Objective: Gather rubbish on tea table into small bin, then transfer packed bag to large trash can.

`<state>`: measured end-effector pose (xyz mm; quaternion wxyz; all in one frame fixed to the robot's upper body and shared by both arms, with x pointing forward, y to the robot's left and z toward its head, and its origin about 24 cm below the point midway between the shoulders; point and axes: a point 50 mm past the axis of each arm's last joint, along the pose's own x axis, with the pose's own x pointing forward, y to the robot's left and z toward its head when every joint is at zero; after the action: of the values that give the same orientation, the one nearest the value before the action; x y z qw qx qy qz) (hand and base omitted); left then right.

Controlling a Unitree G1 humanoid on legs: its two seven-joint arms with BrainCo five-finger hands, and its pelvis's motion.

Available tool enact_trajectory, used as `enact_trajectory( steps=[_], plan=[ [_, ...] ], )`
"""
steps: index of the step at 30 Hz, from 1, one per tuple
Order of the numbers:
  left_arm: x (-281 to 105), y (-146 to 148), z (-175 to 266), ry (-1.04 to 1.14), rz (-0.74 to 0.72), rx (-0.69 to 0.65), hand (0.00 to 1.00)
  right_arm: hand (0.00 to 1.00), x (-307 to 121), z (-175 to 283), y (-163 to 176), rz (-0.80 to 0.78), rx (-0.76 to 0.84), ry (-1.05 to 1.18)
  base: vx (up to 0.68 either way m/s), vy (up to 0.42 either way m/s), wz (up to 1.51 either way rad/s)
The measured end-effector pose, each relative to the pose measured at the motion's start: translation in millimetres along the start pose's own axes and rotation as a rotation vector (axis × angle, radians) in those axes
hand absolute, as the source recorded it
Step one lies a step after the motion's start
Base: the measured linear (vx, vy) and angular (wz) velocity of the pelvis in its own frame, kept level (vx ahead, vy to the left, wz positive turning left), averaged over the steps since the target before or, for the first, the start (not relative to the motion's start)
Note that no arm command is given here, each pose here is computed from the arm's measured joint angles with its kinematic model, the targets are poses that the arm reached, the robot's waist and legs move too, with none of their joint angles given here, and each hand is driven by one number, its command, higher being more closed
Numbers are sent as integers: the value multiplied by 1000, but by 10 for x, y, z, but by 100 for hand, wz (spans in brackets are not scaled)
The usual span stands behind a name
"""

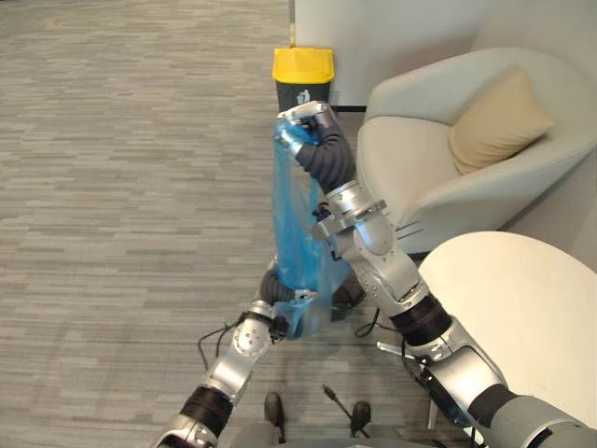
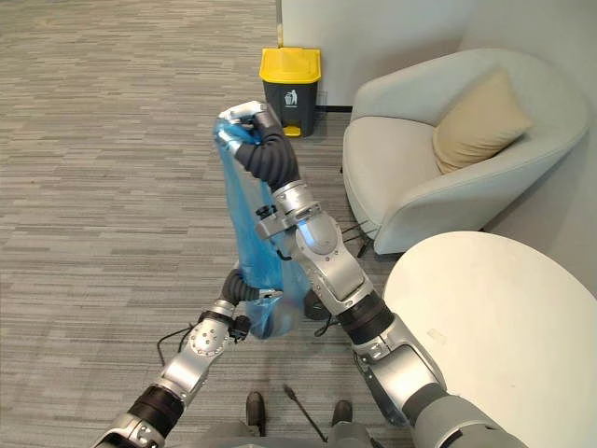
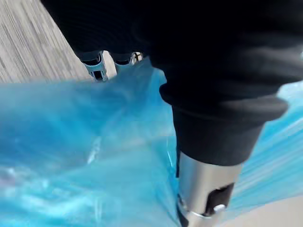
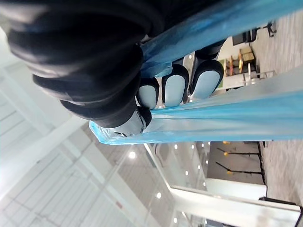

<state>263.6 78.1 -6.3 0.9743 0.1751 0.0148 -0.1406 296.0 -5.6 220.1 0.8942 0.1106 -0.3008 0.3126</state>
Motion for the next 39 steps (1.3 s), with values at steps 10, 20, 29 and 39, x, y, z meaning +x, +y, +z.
enact_trajectory(
  steps=[10, 20, 29, 39],
  plan=[
    [148, -53, 11, 21, -28, 67, 100, 100, 18, -185, 578, 242, 104, 94, -35, -25, -9],
    [234, -93, 283, -72, 21, 3, 100, 0, -209, -369, 759, 300, 188, 164, 3, 0, 3],
    [108, 224, 177, -40, 198, -112, 100, 0, -717, -546, 520, 235, 25, 244, 4, 1, 5],
    [-643, 924, -492, 172, 546, -213, 100, 0, -1670, -608, -403, 82, -515, 499, -6, 6, -4]
  ],
)
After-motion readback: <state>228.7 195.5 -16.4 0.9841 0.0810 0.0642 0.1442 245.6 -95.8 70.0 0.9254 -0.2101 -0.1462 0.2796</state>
